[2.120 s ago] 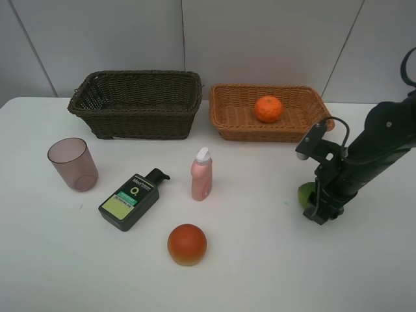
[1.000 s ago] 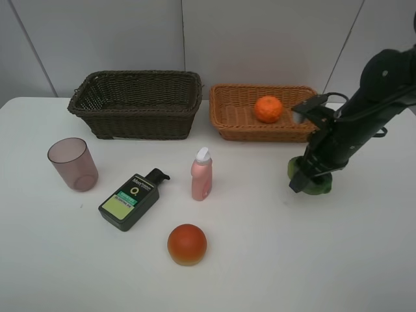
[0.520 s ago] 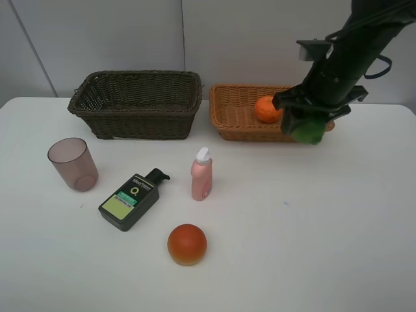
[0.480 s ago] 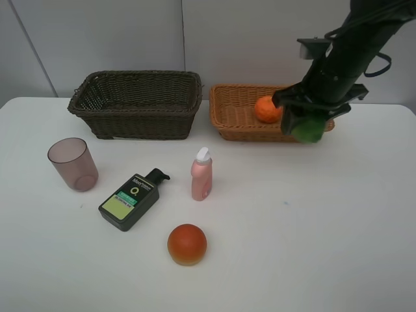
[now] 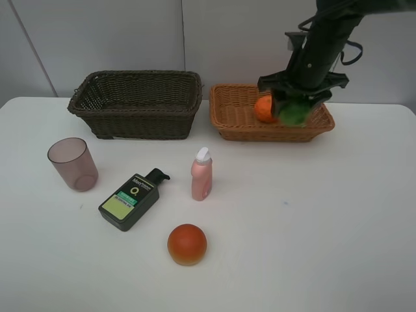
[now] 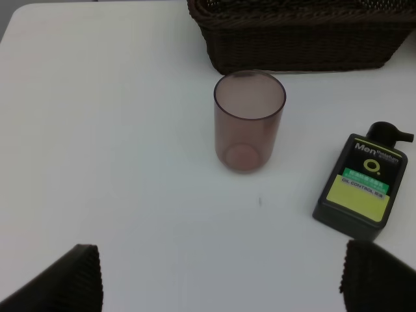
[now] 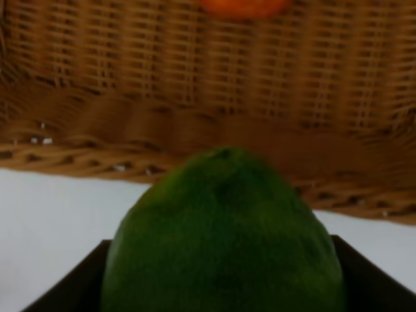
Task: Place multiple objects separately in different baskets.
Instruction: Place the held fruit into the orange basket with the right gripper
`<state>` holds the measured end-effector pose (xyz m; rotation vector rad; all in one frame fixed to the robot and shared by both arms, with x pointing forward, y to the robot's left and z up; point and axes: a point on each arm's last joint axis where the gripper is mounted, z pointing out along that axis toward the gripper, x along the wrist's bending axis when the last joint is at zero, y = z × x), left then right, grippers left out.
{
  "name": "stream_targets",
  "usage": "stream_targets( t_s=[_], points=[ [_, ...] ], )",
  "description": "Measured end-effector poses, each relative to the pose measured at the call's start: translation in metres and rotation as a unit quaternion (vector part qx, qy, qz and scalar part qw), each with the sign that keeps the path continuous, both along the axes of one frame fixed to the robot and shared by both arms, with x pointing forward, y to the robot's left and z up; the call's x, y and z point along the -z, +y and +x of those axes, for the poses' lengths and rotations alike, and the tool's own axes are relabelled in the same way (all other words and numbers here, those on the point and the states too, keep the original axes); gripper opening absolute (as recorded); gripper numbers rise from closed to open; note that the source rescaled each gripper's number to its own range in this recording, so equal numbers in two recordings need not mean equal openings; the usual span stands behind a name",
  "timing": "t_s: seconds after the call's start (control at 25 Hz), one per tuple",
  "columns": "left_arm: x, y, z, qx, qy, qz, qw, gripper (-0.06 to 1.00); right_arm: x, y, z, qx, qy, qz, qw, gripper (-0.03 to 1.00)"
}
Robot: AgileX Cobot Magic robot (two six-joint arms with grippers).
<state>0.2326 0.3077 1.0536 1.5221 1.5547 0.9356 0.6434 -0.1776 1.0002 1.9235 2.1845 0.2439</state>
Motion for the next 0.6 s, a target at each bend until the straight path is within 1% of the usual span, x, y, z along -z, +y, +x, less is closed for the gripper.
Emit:
stream_targets(
  t_s=[0.16, 0.24, 0.32, 0.44, 0.6],
  points=[
    [0.000, 0.000, 0.000, 0.000, 0.000, 0.000, 1.000, 0.95, 0.000, 0.000, 0.023, -0.007, -0.031, -0.023, 0.999, 0.45],
    [0.000, 0.000, 0.000, 0.000, 0.000, 0.000, 1.000, 0.95, 0.004, -0.005, 0.033, -0.004, -0.045, -0.029, 0.999, 0.45],
    [0.000, 0.000, 0.000, 0.000, 0.000, 0.000, 1.000, 0.95, 0.007, -0.013, 0.040, 0.004, -0.061, -0.027, 0.998, 0.45],
    [0.000, 0.000, 0.000, 0.000, 0.000, 0.000, 1.000, 0.95, 0.012, -0.026, 0.050, 0.032, -0.080, -0.017, 0.996, 0.45],
    [0.000, 0.000, 0.000, 0.000, 0.000, 0.000, 1.000, 0.95, 0.026, -0.035, 0.058, 0.059, -0.089, -0.013, 0.994, 0.45]
  ],
)
